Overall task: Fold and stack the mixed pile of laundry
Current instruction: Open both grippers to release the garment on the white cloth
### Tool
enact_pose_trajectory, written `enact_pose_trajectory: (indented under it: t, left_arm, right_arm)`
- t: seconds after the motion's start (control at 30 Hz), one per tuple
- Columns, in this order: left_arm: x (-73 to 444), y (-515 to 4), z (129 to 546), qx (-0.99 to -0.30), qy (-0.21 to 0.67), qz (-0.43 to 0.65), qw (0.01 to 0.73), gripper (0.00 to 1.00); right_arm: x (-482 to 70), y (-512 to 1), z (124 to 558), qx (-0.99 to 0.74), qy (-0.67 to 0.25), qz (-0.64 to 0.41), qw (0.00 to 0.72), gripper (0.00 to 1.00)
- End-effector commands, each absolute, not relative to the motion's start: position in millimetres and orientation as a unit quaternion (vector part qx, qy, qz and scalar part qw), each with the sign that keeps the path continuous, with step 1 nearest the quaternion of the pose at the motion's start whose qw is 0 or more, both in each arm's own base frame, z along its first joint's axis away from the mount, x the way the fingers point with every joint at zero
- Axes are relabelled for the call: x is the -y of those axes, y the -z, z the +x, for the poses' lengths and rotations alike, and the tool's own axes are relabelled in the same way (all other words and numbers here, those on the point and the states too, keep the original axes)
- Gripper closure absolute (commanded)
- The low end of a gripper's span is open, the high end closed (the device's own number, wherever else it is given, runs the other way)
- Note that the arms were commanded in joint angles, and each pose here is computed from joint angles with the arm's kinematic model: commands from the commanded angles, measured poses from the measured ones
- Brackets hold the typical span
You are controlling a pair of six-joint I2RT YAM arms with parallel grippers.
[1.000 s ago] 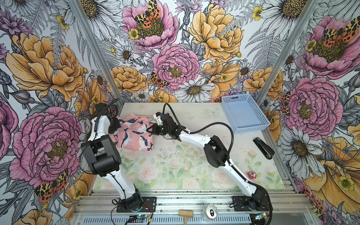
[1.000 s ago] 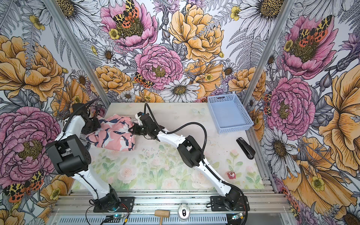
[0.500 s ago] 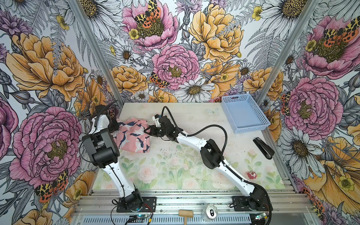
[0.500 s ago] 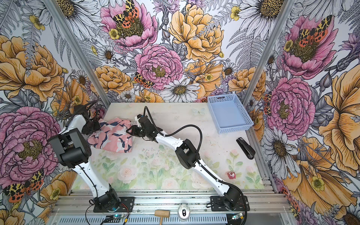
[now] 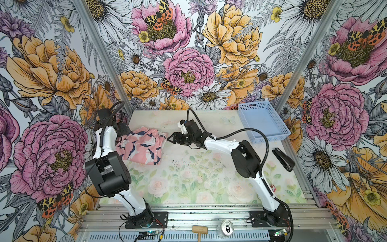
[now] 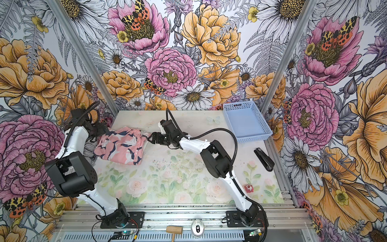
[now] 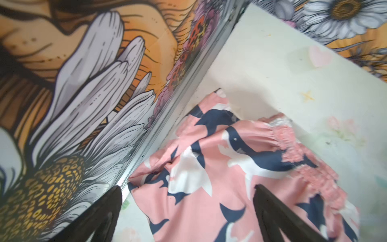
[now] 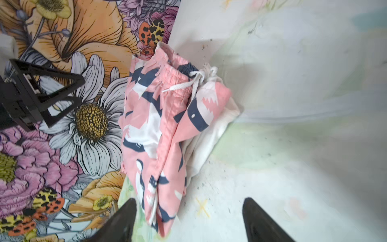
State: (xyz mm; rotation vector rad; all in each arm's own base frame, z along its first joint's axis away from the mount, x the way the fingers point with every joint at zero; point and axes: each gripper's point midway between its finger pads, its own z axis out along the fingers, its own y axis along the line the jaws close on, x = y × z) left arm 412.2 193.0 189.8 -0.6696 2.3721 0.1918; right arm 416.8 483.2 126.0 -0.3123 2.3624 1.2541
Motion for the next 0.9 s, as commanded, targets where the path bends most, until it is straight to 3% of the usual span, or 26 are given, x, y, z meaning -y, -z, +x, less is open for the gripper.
enact_pose_trajectory:
  t: [0.0, 0.17, 0.63, 0.87]
  left_arm:
    - [-147.6, -189.2, 420.9, -0.906, -0.018, -0.211, 0.367, 0.01]
    - [-96.6, -188.0, 409.0, -0.892, 0.015, -0.157, 0.423, 0.01]
    - [-36.6, -178.1, 387.9, -0.833, 0.055, -0.060, 0.548, 0.01]
    - [-28.4, -164.6, 386.9, -0.811, 0.040, -0.042, 0.583, 0.01]
  right_arm:
    - [-434.4, -157.6, 424.7, -0.852, -0.411, -0.144, 0.290, 0.11]
    - [-350.9, -163.9, 422.2, -0.873, -0.317, -0.159, 0.336, 0.01]
    - [-112.7, -160.8, 416.7, -0.895, -0.036, -0.093, 0.434, 0.00]
    - [-28.3, -142.1, 407.0, -0.859, 0.031, -0.036, 0.510, 0.00]
